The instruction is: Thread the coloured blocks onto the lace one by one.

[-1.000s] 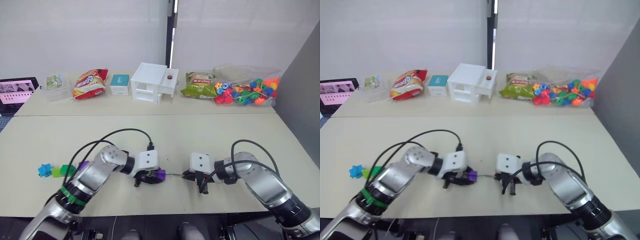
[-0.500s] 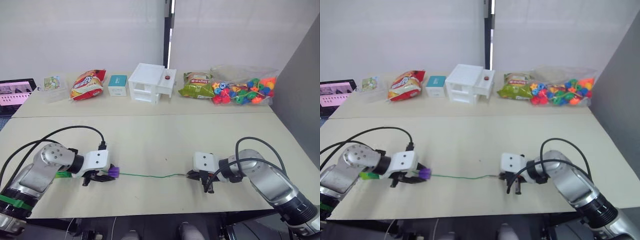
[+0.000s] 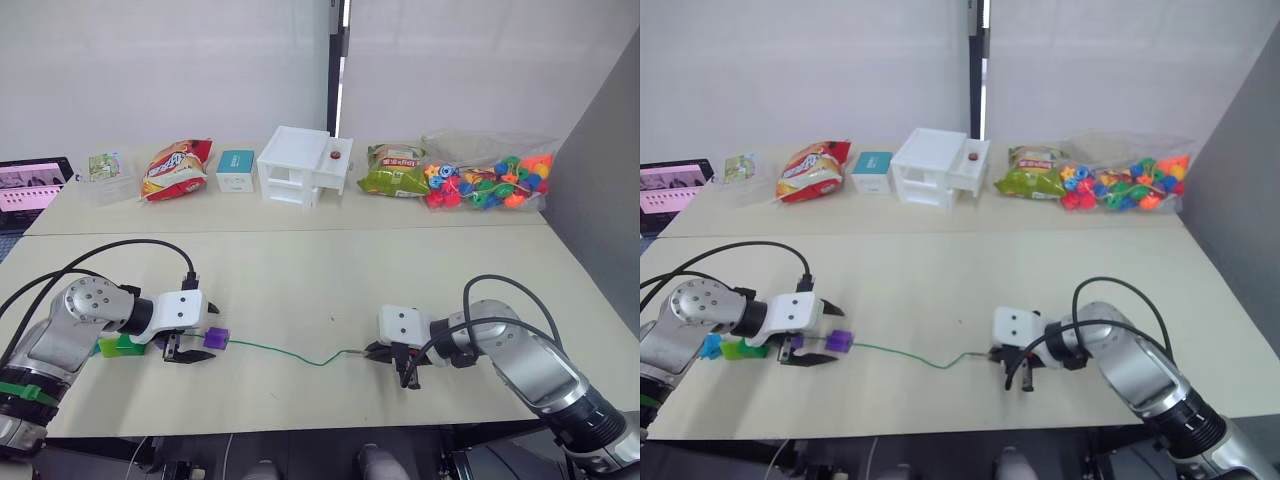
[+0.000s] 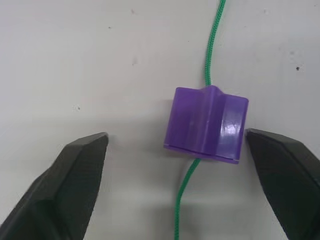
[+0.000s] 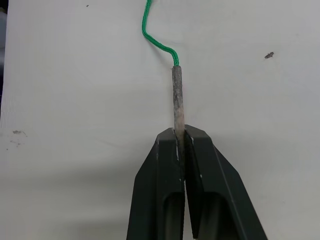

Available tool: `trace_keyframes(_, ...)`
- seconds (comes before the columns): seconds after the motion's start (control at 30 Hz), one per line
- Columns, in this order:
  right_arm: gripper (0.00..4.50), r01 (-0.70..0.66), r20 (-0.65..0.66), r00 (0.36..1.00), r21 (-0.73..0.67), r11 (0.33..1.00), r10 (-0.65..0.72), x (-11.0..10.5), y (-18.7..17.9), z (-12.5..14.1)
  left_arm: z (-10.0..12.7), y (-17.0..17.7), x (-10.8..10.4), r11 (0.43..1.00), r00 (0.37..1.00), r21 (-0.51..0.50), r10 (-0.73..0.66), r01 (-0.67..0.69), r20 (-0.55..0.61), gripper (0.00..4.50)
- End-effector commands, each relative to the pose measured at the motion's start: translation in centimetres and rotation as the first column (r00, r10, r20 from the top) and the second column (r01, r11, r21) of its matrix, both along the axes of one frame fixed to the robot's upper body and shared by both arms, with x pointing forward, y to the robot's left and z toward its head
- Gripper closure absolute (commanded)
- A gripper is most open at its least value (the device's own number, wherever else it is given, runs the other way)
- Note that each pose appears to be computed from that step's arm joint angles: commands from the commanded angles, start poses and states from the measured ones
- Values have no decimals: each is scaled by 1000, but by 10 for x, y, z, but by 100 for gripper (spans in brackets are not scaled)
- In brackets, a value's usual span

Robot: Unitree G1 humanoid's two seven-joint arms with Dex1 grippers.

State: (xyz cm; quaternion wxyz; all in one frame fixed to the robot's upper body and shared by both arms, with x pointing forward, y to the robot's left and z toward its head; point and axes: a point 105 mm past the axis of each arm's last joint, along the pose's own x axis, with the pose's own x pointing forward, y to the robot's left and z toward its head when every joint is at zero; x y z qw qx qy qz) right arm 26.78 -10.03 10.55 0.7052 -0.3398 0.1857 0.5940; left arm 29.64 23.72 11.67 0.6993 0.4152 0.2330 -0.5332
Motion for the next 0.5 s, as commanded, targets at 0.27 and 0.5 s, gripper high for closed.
trace_keyframes(0.27,450,-18,34,999,59,998,16,2,23,9,55,-12,-21,973,983,204,-75,110,-168,5)
trace_keyframes(0.5,450,2,37,999,88,996,-5,2,31,5,52,-15,-2,905,978,416,4,85,-209,5)
